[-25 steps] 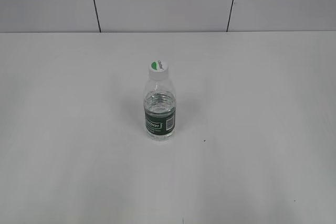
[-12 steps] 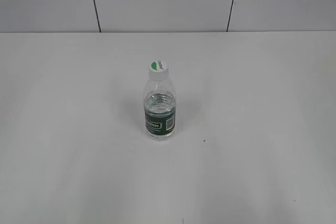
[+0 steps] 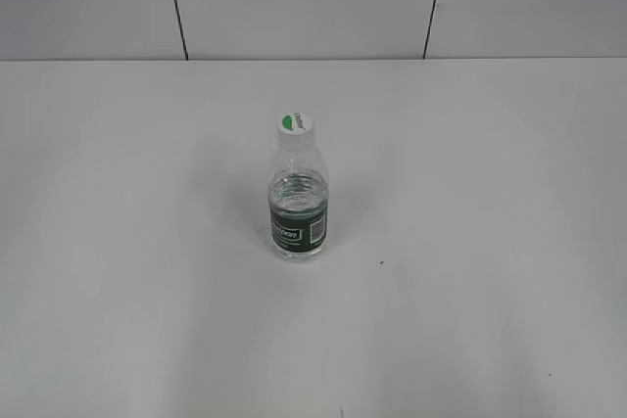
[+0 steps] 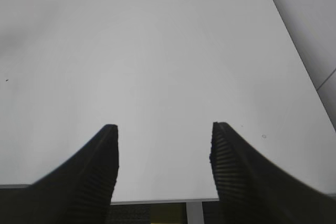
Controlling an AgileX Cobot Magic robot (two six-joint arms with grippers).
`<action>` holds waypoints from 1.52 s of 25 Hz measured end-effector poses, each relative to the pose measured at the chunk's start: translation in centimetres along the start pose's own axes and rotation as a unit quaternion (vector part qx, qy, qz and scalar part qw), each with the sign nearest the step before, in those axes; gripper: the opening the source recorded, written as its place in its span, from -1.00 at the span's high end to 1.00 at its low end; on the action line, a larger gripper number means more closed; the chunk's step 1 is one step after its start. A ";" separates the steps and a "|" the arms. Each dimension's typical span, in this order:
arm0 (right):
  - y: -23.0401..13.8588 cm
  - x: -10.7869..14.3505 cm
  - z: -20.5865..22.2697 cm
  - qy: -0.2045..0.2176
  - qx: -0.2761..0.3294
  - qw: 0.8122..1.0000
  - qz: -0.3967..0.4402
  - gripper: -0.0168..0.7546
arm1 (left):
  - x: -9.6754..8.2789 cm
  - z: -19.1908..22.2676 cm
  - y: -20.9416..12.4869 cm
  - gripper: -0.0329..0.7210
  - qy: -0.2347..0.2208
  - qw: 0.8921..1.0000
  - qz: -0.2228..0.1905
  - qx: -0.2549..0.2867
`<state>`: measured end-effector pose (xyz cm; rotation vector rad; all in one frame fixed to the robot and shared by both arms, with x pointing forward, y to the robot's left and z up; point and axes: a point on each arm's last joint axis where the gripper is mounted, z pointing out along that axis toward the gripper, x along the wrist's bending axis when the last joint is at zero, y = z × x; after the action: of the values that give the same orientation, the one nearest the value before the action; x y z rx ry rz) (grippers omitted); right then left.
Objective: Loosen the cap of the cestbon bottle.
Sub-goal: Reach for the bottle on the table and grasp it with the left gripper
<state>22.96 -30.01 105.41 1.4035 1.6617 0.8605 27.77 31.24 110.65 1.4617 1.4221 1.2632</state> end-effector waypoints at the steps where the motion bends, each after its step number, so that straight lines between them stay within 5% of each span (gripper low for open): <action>1: 0.0 0.0 0.0 0.000 0.000 1.000 0.000 -0.17 | -0.1 0.7 0.5 0.26 -0.002 1.000 0.002 -0.007; 13: 0.0 0.0 0.0 0.000 0.000 1.000 0.000 -0.17 | -1.7 11.0 3.7 0.26 -0.040 0.997 0.007 -0.058; 27: 0.0 0.0 0.0 0.000 0.000 1.000 0.000 -0.17 | -4.2 22.0 0.8 0.26 -0.087 0.994 0.010 -0.061; 33: 0.0 0.0 0.0 0.000 0.000 1.000 0.000 -0.17 | -6.0 24.7 -1.6 0.26 -0.154 0.987 0.019 -0.047; 38: 0.0 0.0 0.0 0.000 0.000 1.000 0.000 -0.17 | -7.9 26.1 -2.8 0.26 -0.238 0.969 0.001 -0.072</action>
<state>22.96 -30.01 105.42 1.4029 1.6609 0.8611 52.73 27.24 100.07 1.5359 0.9891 0.9108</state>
